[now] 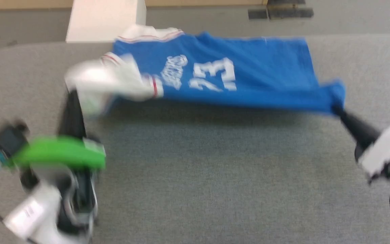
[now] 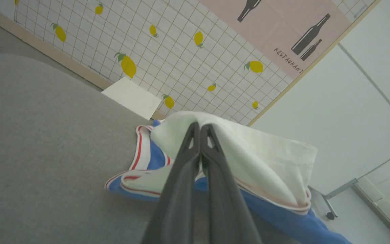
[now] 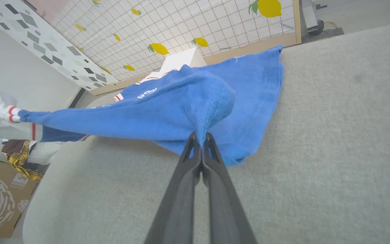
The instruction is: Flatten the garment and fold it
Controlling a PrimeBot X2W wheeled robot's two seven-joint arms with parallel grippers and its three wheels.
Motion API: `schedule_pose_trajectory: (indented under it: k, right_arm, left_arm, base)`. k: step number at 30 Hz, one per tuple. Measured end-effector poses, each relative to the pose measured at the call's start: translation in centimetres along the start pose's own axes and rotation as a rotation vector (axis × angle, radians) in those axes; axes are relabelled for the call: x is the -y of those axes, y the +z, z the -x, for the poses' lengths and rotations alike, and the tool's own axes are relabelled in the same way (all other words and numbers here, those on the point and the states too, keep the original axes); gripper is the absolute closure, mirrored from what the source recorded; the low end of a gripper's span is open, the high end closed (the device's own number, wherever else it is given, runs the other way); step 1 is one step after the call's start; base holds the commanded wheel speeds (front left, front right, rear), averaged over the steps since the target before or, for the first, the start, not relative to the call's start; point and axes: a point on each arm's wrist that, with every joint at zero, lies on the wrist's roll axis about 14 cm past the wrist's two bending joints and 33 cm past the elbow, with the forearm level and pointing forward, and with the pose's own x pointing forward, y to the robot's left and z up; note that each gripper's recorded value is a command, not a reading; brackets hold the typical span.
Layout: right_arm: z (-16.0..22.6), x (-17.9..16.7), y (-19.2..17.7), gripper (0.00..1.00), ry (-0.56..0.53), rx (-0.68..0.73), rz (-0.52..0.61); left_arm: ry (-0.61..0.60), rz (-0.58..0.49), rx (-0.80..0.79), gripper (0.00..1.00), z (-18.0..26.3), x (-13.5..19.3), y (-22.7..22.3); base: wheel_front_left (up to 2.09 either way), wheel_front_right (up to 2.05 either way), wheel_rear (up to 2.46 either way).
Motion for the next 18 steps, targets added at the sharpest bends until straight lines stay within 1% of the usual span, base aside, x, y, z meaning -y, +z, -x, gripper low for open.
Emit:
schedule_pose_trajectory:
  k: [3,6,9,11,15,18]
  right_arm:
    - [2.6,1.0,-2.9,1.0,-0.052,-0.039,-0.002]
    - [5.3,1.8,-6.5,1.0,-0.103,-0.109,0.046]
    - [7.3,1.8,-9.4,1.0,-0.12,-0.181,0.084]
    - [8.2,1.6,-10.6,1.0,-0.122,-0.222,0.107]
    - [9.7,1.3,-12.9,1.0,-0.115,-0.32,0.129]
    - [11.1,1.7,-15.3,1.0,-0.123,-0.456,0.14]
  left_arm:
    - [0.099,-0.026,-0.137,1.0,5.1,-3.0,-3.2]
    - [0.215,-0.036,-0.278,1.0,10.7,-6.2,-6.4]
    - [0.309,-0.043,-0.455,1.0,16.1,-8.6,-9.6]
    - [0.355,-0.028,-0.546,1.0,18.9,-9.5,-10.9]
    - [0.421,-0.05,-0.738,1.0,23.5,-10.9,-12.5]
    - [0.444,-0.014,-0.81,1.0,25.4,-10.8,-12.8]
  base:
    - [0.0,0.0,0.0]
    - [0.0,0.0,0.0]
    - [0.0,0.0,0.0]
    - [0.0,0.0,0.0]
    - [0.0,0.0,0.0]
    - [0.0,0.0,0.0]
